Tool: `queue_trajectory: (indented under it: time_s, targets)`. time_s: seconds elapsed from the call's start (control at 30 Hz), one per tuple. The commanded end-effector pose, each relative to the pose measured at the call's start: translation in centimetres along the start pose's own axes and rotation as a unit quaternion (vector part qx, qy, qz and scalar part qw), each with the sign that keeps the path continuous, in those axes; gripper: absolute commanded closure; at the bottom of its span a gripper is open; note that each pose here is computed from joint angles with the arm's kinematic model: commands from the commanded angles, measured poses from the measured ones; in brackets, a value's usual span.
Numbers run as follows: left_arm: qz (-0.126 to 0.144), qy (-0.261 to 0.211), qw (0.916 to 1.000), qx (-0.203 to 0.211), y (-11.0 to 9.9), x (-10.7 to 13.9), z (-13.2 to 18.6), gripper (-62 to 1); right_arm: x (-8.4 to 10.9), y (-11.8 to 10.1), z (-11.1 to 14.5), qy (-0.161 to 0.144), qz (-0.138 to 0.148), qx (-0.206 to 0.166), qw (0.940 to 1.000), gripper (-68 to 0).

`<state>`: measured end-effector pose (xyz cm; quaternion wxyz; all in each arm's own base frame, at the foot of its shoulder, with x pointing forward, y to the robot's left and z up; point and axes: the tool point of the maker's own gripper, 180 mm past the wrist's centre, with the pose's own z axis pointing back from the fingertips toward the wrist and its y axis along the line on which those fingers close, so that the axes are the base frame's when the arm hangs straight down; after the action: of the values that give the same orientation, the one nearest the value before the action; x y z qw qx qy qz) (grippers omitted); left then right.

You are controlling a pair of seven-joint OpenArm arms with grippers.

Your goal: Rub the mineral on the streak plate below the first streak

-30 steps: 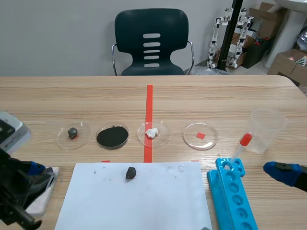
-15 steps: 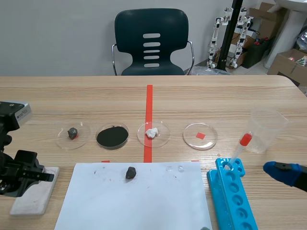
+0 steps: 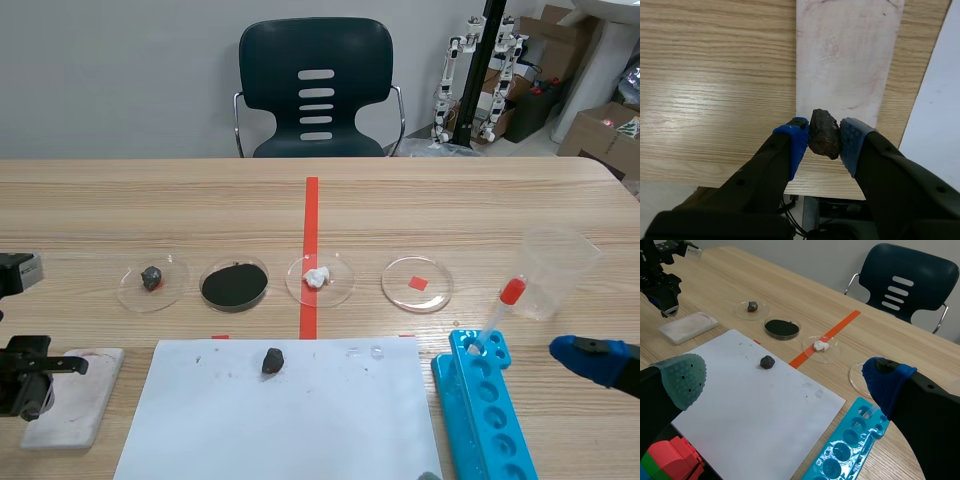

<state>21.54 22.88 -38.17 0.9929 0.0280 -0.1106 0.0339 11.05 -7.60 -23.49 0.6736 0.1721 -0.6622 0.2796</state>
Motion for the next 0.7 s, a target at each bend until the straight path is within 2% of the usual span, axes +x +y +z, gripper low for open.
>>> queue_trajectory:
  time_s: [0.0, 0.17, 0.67]
  targets:
    - [0.000, -0.009, 1.0000, 0.002, 0.1, 0.7, 0.3, -10.0, 0.8, -0.3, -0.2, -0.017, 0.001, -0.002, 0.9999, -67.9]
    - [0.013, 0.005, 0.9999, -0.002, 0.2, 0.5, -0.5, -10.0, 0.8, -0.3, -0.2, -0.017, 0.001, -0.002, 0.9999, -67.9]
    - [0.007, 0.031, 0.9993, -0.018, -0.7, -0.7, -2.0, -10.0, 0.8, -0.3, -0.2, -0.017, 0.001, -0.002, 0.9999, -67.9]
